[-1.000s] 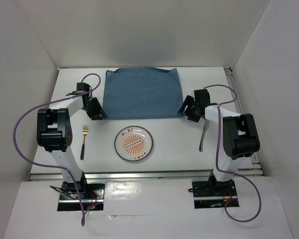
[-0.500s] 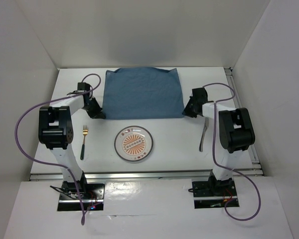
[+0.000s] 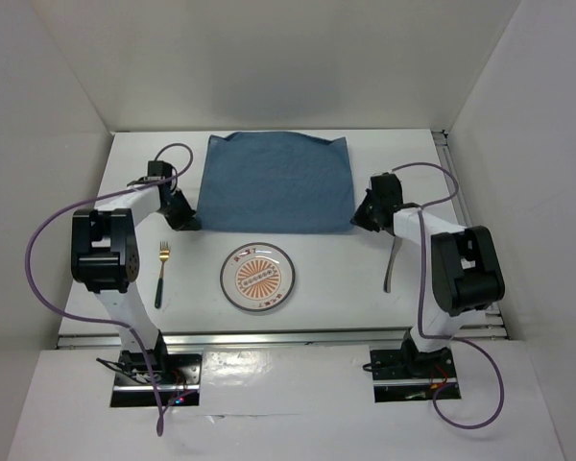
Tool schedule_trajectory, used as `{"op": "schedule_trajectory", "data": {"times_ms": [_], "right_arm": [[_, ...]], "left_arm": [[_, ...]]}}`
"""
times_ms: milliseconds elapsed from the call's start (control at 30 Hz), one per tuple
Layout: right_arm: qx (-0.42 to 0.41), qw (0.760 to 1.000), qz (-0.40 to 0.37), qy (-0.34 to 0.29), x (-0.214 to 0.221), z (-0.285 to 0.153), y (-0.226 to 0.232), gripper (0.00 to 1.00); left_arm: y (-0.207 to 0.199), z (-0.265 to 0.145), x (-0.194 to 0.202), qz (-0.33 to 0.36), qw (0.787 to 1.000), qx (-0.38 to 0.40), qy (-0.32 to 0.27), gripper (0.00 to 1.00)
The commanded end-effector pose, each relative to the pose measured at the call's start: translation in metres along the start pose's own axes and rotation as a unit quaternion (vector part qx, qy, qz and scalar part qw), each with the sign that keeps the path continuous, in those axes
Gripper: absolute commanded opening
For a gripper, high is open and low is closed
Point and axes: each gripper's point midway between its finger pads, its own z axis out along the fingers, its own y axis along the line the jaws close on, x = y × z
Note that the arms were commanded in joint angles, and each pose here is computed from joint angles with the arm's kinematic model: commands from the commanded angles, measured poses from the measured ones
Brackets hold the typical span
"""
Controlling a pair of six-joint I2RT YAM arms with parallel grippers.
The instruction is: Set the dinner table for one person
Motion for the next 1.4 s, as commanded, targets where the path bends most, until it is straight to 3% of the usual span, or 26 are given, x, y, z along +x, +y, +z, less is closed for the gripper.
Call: {"op": "schedule_trajectory", "data": {"times_ms": [0,200,267,300,333,367,400,433,700,867,1033,1133,1300,1367], "right_arm": [[-0.007,1.0,-0.003,-0.028,-0.007,-0.017,0.007,0.0],[0.01,0.999,-0.002,-0.037,0.002,-0.031,-0.005,0.0],[0.01,0.999,-0.002,-0.037,0.002,-0.034,-0.005,0.1],[0.009,0.999,-0.001,-0.038,-0.001,-0.035,-0.003,0.21],[0.013,0.999,-0.002,-0.034,0.001,-0.032,-0.005,0.37],[0.011,0.999,-0.002,-0.036,-0.003,-0.034,-0.001,0.62],[0.006,0.999,-0.001,-0.041,-0.008,-0.035,0.003,0.68],[0.009,0.999,-0.006,-0.038,-0.006,-0.035,0.001,0.7],[-0.015,0.995,-0.018,-0.097,-0.036,-0.083,0.029,0.71],[-0.043,0.986,-0.042,-0.152,-0.065,-0.128,0.048,0.6],[-0.089,0.985,-0.097,-0.112,-0.039,-0.138,0.075,0.59],[-0.111,0.982,-0.141,-0.049,0.006,-0.137,0.092,0.66],[-0.108,0.979,-0.173,0.013,0.063,-0.134,0.091,0.73],[-0.152,0.972,-0.174,0.042,0.081,-0.139,0.101,0.77]], "left_arm": [[-0.001,-0.021,0.002,0.002,1.0,0.0,-0.02,0.0],[0.001,-0.035,0.01,0.003,1.0,0.003,-0.025,0.0],[0.0,-0.035,0.013,0.007,1.0,0.006,-0.018,0.04],[-0.001,-0.038,0.012,0.008,1.0,0.008,-0.022,0.18],[-0.001,-0.038,0.012,0.008,1.0,0.008,-0.022,0.26],[-0.003,-0.041,0.011,0.009,1.0,0.011,-0.026,0.33],[-0.004,-0.04,0.012,0.013,1.0,0.008,-0.027,0.44],[-0.001,-0.04,0.013,0.012,1.0,0.001,-0.025,0.65],[-0.008,-0.094,-0.023,0.027,0.993,-0.028,-0.108,0.68],[-0.023,-0.143,-0.046,0.04,0.984,-0.018,-0.173,0.62],[-0.04,-0.166,-0.028,0.067,0.98,0.044,-0.183,0.59],[-0.054,-0.166,-0.001,0.089,0.979,0.085,-0.161,0.59],[-0.047,-0.151,0.033,0.118,0.982,0.068,-0.128,0.59],[-0.041,-0.147,0.04,0.117,0.984,0.063,-0.121,0.62]]}}
